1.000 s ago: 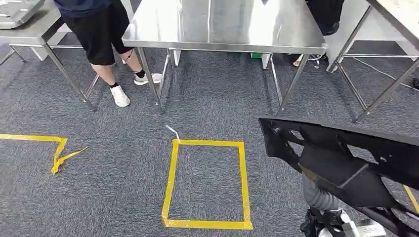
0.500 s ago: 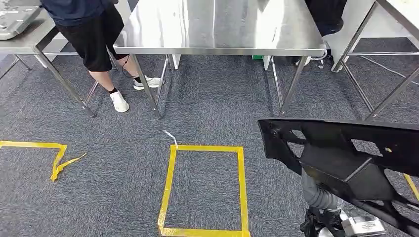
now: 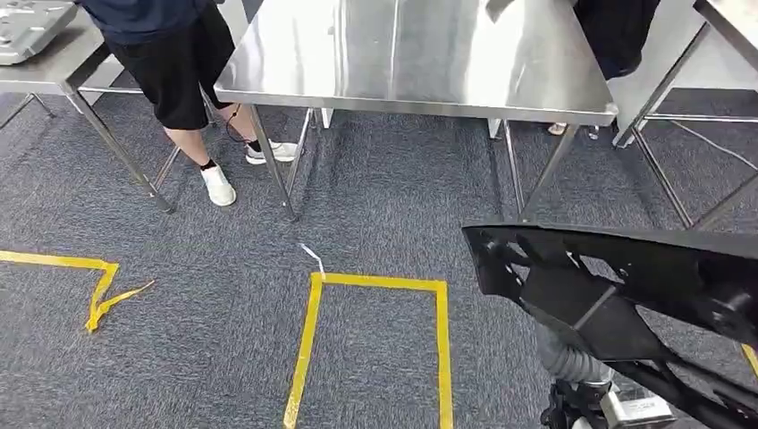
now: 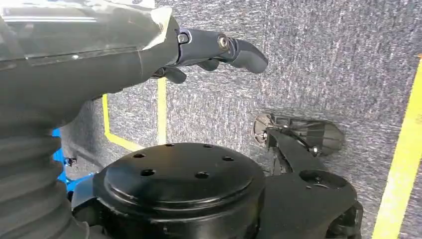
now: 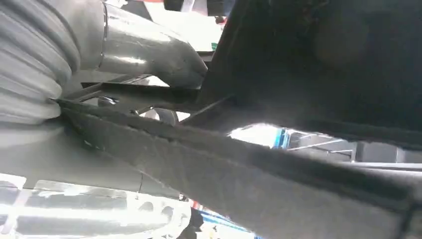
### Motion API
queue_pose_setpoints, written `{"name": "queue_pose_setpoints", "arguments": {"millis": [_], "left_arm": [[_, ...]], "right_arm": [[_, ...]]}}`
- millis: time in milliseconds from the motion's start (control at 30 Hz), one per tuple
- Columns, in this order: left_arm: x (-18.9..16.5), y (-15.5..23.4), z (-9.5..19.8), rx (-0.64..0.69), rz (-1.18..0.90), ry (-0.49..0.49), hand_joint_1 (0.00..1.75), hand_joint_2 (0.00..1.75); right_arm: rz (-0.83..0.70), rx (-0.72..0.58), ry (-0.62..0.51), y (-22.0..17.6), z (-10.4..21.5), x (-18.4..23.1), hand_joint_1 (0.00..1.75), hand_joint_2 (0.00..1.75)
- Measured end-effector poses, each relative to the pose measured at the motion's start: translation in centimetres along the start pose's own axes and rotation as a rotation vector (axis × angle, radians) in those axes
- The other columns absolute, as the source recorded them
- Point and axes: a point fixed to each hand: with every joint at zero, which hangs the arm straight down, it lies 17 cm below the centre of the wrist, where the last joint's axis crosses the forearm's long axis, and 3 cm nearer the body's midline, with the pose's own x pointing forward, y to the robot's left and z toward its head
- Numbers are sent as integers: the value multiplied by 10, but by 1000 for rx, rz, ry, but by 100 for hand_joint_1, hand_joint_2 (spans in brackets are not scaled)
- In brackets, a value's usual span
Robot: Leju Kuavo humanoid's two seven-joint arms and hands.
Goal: Take the parts from the cabinet and place them on the table.
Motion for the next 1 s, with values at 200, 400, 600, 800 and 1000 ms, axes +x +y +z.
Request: {"name": "queue_pose_setpoints", "arguments": {"millis": [200,400,600,800,1000], "left_arm": [[-4,5,0,5,1,8,0,175],[4,4,-1,3,19,-8,0,175],[12,6,-3,9,34,-17,0,175],[9,4,-2,8,37,-9,0,175],[0,3,-1,7,35,5,0,175]], "right_arm": [[4,26,16,7,0,-5,175,175],[-6,43,-6,15,-8,1,175,175],[-19,55,-10,22,-9,2,175,175],[-22,61,-17,25,-13,3,175,175],[-22,61,-20,24,-15,3,175,175]]}}
